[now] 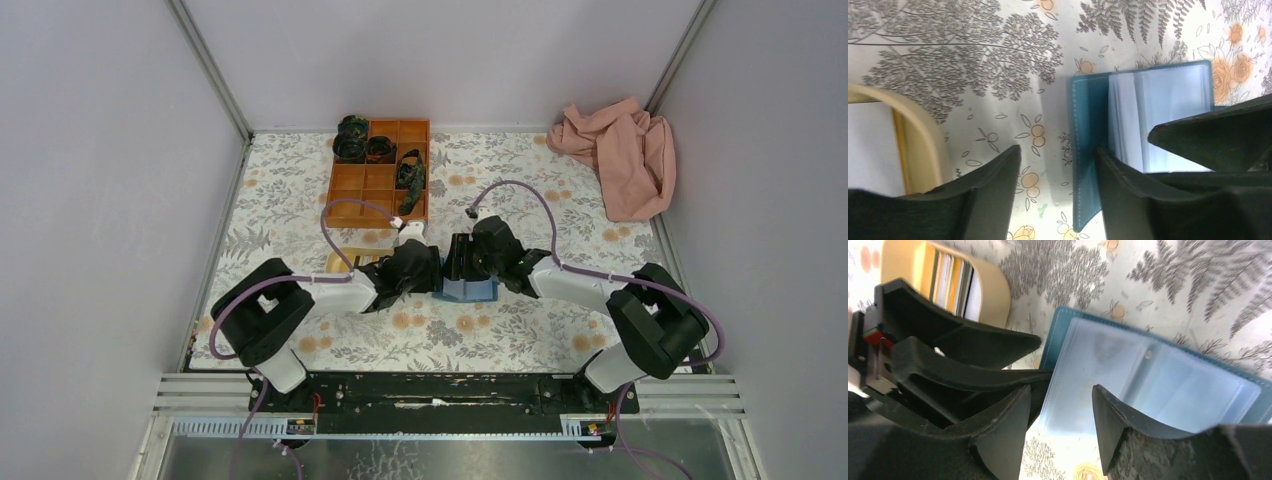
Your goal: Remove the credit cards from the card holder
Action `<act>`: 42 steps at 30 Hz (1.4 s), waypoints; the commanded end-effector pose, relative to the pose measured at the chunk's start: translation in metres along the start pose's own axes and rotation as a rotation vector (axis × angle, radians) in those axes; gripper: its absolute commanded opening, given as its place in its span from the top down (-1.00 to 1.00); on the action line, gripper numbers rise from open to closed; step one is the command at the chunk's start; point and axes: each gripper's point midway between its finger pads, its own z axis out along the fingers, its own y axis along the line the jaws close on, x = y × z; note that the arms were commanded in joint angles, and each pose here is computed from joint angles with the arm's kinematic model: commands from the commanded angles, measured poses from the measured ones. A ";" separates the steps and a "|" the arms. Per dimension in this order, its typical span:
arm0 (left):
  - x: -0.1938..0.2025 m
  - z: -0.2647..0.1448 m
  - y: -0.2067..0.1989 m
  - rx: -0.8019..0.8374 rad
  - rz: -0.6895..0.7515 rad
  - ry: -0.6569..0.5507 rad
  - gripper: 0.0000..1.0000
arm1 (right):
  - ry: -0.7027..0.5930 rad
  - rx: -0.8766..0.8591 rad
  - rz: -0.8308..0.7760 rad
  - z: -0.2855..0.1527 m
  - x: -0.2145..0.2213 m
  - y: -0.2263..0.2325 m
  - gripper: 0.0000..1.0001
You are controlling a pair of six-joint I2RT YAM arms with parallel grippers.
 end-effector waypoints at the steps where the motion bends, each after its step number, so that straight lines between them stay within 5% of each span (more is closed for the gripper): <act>1: -0.015 -0.009 0.005 -0.037 -0.017 -0.053 -0.49 | -0.027 0.017 -0.008 -0.003 -0.003 -0.001 -0.13; 3: -0.020 -0.015 0.007 -0.040 -0.020 -0.075 -0.69 | -0.030 0.026 -0.001 -0.003 -0.003 -0.005 -0.13; 6: -0.027 -0.022 0.009 -0.044 -0.024 -0.111 -0.72 | -0.030 0.043 0.010 -0.002 -0.001 -0.012 -0.12; 15: -0.042 -0.038 -0.016 0.129 -0.011 -0.197 -0.62 | 0.003 0.102 0.020 0.010 0.017 -0.033 -0.12; 27: -0.033 -0.042 -0.055 0.413 -0.015 -0.157 -0.49 | -0.007 0.105 0.033 0.006 0.016 -0.033 -0.06; 42: -0.023 -0.031 -0.063 0.495 -0.069 -0.099 -0.44 | -0.015 0.118 0.043 0.000 0.021 -0.040 -0.05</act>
